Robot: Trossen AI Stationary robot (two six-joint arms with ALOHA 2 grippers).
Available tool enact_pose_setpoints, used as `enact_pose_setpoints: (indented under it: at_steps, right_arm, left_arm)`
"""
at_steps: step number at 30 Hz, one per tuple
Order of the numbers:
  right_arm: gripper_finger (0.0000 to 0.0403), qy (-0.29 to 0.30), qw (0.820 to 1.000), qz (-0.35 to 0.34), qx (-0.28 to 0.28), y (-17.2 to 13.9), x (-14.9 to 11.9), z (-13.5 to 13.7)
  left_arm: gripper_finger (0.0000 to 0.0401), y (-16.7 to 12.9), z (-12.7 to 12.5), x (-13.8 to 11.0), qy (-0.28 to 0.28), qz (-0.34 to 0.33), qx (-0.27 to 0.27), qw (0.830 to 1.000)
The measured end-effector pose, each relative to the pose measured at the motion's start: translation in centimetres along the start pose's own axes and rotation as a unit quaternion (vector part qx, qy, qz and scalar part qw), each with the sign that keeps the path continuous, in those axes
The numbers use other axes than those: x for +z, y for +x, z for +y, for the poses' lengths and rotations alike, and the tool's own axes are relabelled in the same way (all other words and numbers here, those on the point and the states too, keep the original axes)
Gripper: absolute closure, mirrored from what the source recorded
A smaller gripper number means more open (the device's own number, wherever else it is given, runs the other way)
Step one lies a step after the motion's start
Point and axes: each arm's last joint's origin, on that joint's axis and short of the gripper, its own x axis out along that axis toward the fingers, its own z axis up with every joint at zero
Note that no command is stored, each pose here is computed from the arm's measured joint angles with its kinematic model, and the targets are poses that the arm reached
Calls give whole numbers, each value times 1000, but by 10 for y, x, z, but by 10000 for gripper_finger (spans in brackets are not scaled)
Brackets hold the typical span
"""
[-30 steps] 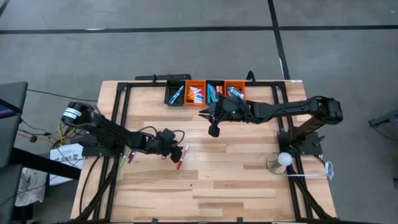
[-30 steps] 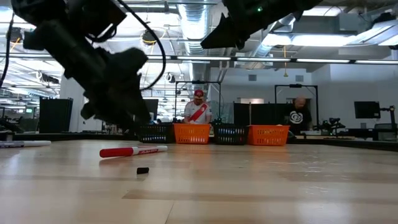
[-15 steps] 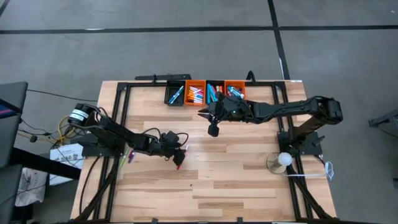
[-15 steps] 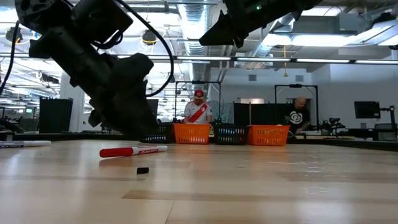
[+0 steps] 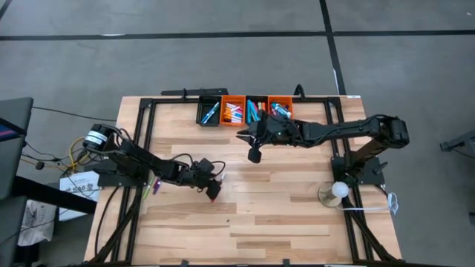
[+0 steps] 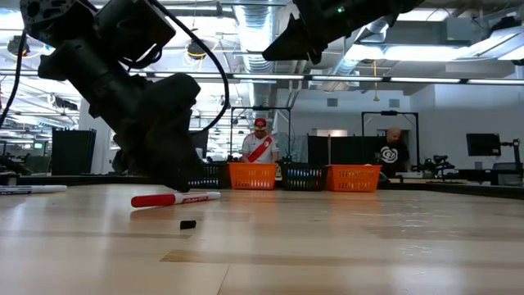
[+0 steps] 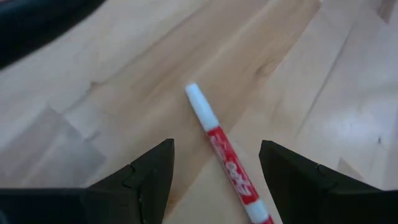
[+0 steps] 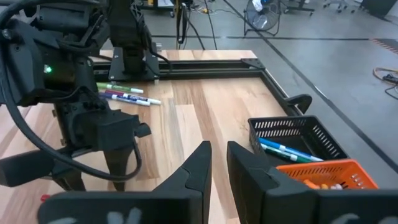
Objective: Pick & Place Markers
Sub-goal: Put the red and white marker pen into the left black bin
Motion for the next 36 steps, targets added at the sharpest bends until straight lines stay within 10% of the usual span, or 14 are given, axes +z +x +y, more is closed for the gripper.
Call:
enact_pose_setpoints:
  at_steps: [36]
  right_arm:
    - [360,-3,1000,18,6,0,-3,3]
  left_arm:
    - [180,18,5,-10,0,43,52,998]
